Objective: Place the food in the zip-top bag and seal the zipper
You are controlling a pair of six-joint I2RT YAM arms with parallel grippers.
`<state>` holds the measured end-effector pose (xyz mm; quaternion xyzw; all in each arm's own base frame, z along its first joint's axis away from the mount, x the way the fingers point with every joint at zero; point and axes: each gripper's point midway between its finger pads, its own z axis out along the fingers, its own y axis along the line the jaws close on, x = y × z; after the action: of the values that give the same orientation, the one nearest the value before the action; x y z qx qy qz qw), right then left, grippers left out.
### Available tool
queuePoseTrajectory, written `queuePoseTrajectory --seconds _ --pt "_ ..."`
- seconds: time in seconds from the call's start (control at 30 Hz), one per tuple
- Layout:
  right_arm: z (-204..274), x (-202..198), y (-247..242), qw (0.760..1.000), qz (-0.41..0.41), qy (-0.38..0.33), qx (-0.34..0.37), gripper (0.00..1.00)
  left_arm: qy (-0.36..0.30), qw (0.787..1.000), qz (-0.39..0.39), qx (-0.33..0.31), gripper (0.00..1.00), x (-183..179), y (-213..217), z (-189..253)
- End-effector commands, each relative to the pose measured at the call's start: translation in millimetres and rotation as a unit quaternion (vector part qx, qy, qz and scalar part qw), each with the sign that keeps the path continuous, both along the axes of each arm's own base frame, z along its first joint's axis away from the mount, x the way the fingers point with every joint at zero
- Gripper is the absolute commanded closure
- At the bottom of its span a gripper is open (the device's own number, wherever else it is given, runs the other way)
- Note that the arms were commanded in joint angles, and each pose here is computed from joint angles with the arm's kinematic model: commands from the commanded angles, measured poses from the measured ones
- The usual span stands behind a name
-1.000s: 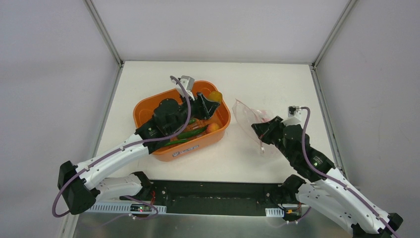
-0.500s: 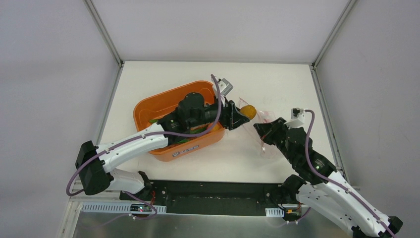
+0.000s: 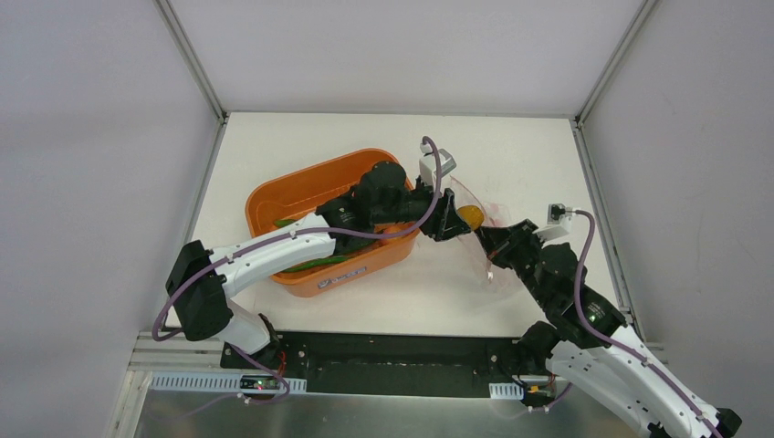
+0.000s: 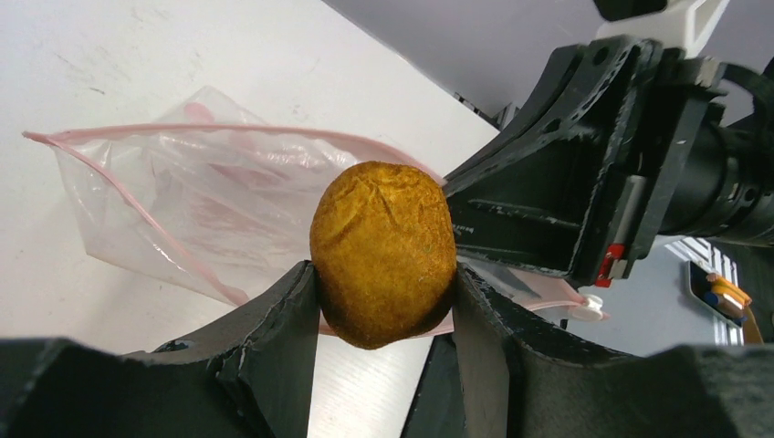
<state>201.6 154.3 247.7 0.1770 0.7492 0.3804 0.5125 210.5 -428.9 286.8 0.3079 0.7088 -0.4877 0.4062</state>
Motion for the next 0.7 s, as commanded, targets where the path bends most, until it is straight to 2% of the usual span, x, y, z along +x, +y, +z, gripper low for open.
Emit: queuePoseTrajectory --seconds 0.0,0.27,0.57,0.67 --pt "15 3 -8 0.999 -0.02 -0.027 0.012 1.0 -0.024 1.0 -0.001 0.004 0.57 0 0 12" --pt "18 1 -7 0.999 -0.015 -0.027 0.018 1.0 -0.012 0.995 0.067 0.079 0.57 21 15 -13" --pt "32 -9 15 0.997 0.06 -0.055 0.014 1.0 0.012 0.99 0.083 0.112 0.51 26 16 -22" --pt "34 -9 15 0.997 0.058 -0.057 0.017 1.0 0.014 0.989 0.094 0.113 0.47 29 18 -21"
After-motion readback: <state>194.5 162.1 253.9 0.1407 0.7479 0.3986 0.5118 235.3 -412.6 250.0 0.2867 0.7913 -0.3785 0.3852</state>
